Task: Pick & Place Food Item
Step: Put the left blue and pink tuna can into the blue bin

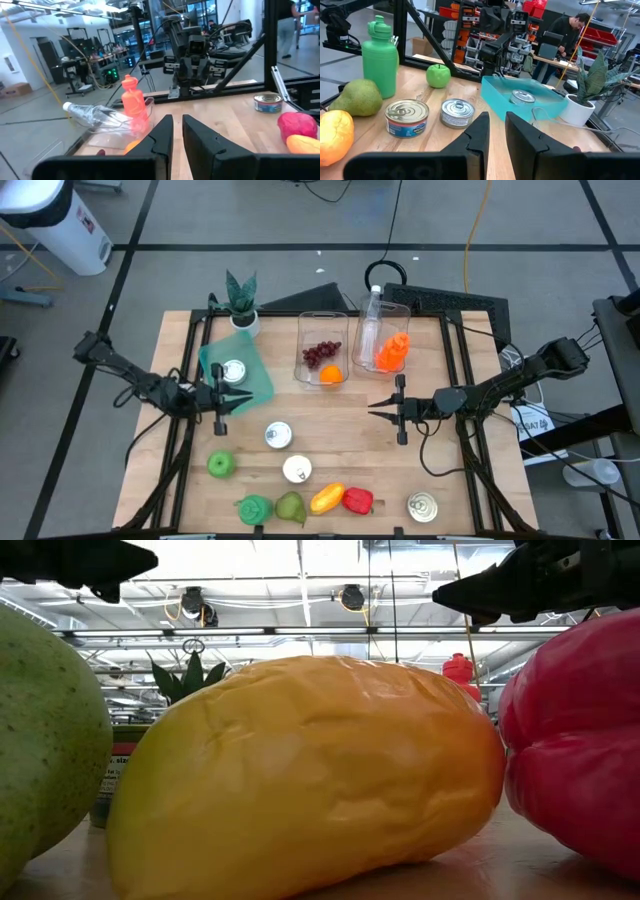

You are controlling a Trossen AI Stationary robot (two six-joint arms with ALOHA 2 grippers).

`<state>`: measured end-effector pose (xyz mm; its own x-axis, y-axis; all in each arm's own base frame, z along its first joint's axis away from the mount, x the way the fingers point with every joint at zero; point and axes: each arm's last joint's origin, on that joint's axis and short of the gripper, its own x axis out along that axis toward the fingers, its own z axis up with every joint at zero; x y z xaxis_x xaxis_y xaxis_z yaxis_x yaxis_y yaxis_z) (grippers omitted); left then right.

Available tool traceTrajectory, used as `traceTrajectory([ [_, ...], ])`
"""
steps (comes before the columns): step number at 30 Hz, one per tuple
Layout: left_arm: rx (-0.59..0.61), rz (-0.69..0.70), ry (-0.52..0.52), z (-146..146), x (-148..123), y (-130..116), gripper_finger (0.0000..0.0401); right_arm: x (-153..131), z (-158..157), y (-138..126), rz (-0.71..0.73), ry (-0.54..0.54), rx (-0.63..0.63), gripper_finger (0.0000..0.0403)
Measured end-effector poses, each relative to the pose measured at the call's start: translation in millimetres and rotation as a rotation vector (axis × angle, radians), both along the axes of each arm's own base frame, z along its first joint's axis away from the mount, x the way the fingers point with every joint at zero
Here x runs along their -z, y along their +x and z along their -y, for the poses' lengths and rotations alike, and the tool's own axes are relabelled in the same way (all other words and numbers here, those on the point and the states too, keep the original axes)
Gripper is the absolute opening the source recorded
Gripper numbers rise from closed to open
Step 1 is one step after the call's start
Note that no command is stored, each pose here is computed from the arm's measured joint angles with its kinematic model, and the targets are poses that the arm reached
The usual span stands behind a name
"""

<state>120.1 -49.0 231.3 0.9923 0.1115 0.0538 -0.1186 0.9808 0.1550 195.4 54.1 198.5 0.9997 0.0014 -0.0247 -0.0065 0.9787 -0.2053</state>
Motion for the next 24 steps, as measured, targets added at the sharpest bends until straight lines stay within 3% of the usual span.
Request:
traceTrajectory([
  [6,-0.053,-0.023,-0.044,-5.1,3.2,1.9,0.0051,-0.1,0.0,0.0,0.000,0.001,0.000,0.0050],
  [15,0.090,-0.062,-0.013,-7.3,6.6,2.6,0.0051,-0.1,0.0,0.0,0.000,-0.003,0.000,0.0050],
  [24,0.014,-0.126,-0.040,-16.7,13.6,5.0,0.0051,-0.2,0.0,0.1,0.001,0.003,0.000,0.0050],
])
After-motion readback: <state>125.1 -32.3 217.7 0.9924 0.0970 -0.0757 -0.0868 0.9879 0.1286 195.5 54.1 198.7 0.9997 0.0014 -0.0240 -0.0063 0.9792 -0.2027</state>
